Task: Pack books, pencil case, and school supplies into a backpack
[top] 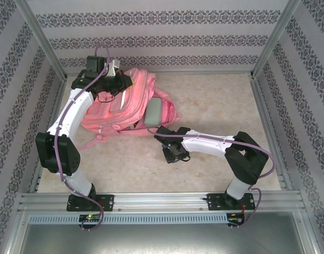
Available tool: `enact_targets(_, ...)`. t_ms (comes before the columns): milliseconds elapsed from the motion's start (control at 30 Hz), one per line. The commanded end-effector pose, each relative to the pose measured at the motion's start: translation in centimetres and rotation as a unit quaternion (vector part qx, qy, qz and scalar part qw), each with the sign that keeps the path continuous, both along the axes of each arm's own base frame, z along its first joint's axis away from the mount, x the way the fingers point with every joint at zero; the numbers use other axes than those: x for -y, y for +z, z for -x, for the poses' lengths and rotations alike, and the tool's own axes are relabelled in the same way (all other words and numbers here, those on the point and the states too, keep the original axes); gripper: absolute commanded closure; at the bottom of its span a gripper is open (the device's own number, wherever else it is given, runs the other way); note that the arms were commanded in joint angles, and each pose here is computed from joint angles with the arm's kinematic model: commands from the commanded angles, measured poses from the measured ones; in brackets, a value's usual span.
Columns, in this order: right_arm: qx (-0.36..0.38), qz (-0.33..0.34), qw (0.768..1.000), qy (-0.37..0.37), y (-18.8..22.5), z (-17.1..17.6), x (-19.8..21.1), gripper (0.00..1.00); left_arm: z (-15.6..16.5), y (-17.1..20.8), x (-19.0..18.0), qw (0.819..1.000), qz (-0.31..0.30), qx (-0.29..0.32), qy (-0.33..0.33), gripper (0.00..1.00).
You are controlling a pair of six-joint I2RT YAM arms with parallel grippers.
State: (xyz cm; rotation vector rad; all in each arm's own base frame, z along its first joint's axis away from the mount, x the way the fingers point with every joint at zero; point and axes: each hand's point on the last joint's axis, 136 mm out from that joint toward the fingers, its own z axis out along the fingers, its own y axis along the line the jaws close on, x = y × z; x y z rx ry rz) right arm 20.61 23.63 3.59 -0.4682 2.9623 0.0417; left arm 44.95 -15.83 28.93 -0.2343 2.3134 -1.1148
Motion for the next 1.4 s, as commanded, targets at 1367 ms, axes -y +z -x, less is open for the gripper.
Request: enact_targets(1367, 0.055, -0.328, 0.942, -0.046, 10.4, -21.1, -18.1, 0.23, 0.0, 10.8, -0.3, 0.986, 0.093, 0.135, 0.014, 1.0)
